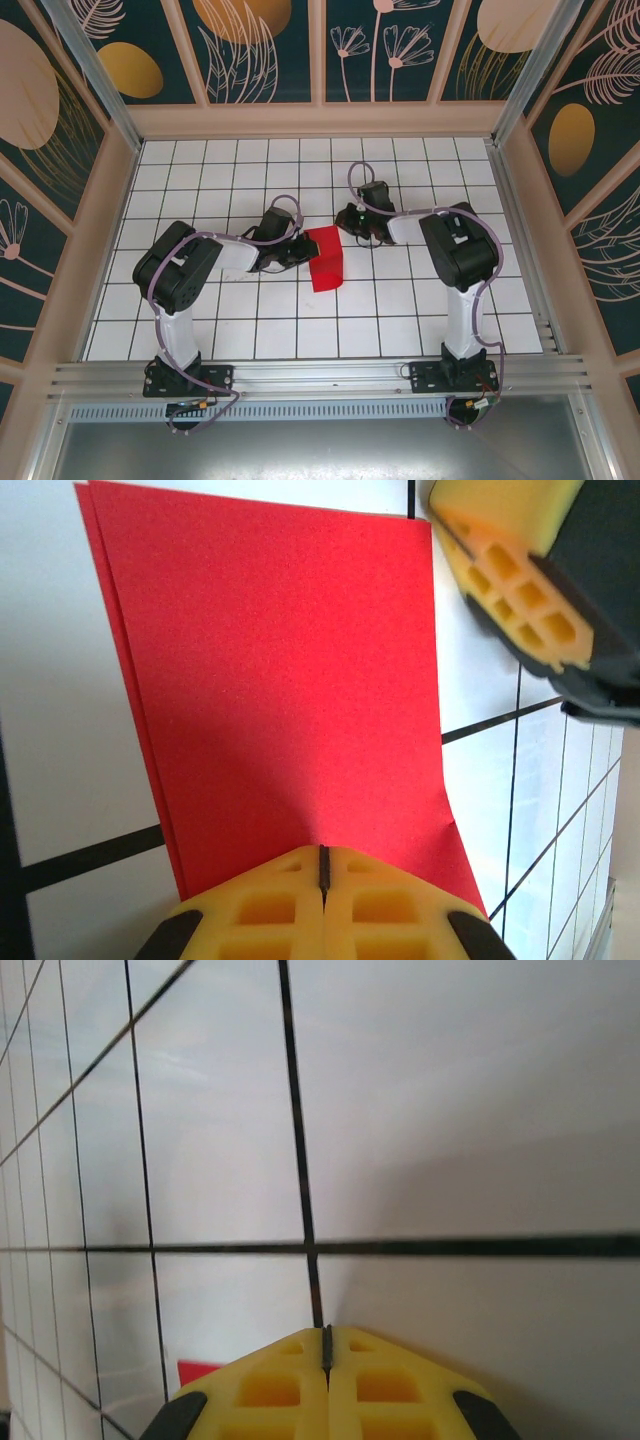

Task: Fold a paper plane with a square sheet of paper (pick it up from the middle)
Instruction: Fold the square sheet of paper in half at the center of the table.

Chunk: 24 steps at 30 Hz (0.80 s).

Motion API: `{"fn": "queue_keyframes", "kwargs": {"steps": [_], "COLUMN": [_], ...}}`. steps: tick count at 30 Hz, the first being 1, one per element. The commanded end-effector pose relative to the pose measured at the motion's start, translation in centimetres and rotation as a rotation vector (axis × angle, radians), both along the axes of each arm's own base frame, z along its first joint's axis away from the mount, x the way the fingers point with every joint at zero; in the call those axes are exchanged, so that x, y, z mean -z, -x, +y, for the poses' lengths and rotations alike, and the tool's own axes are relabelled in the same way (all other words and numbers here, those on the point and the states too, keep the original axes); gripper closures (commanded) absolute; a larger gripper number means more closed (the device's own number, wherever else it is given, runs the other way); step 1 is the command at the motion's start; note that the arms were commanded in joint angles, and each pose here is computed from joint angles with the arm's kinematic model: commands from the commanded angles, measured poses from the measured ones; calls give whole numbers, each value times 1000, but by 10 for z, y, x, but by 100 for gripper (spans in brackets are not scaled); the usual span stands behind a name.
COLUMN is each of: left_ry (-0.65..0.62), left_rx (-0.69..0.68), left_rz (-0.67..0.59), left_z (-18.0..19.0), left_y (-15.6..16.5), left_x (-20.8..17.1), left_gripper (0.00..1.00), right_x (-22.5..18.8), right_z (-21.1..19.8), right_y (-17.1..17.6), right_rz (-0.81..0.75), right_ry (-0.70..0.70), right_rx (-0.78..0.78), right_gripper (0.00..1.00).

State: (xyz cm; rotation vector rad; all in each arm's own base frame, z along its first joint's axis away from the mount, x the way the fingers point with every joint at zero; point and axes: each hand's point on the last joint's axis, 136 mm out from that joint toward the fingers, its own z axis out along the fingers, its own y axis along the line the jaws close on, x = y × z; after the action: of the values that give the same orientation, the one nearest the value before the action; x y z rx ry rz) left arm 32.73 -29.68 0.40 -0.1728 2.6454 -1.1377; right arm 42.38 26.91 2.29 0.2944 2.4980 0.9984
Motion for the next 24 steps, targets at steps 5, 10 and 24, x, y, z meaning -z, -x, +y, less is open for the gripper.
{"fn": "queue_keyframes", "kwargs": {"steps": [5,10,24], "left_ry": [-424,-421,-417], "left_rx": [-37,-40,-42], "left_rz": [341,333,319], "left_z": [86,85,83], "left_y": [88,85,81], "left_x": [117,116,112], "left_gripper": [100,100,100], "right_x": [-33,-51,-24], "right_z": [-10,-5,27], "right_y": [-10,34,110], "right_rz": [-74,-62,72], "right_ry": [41,19,-17], "right_rx": [-2,-94,-266], "right_gripper": [100,100,100]}}
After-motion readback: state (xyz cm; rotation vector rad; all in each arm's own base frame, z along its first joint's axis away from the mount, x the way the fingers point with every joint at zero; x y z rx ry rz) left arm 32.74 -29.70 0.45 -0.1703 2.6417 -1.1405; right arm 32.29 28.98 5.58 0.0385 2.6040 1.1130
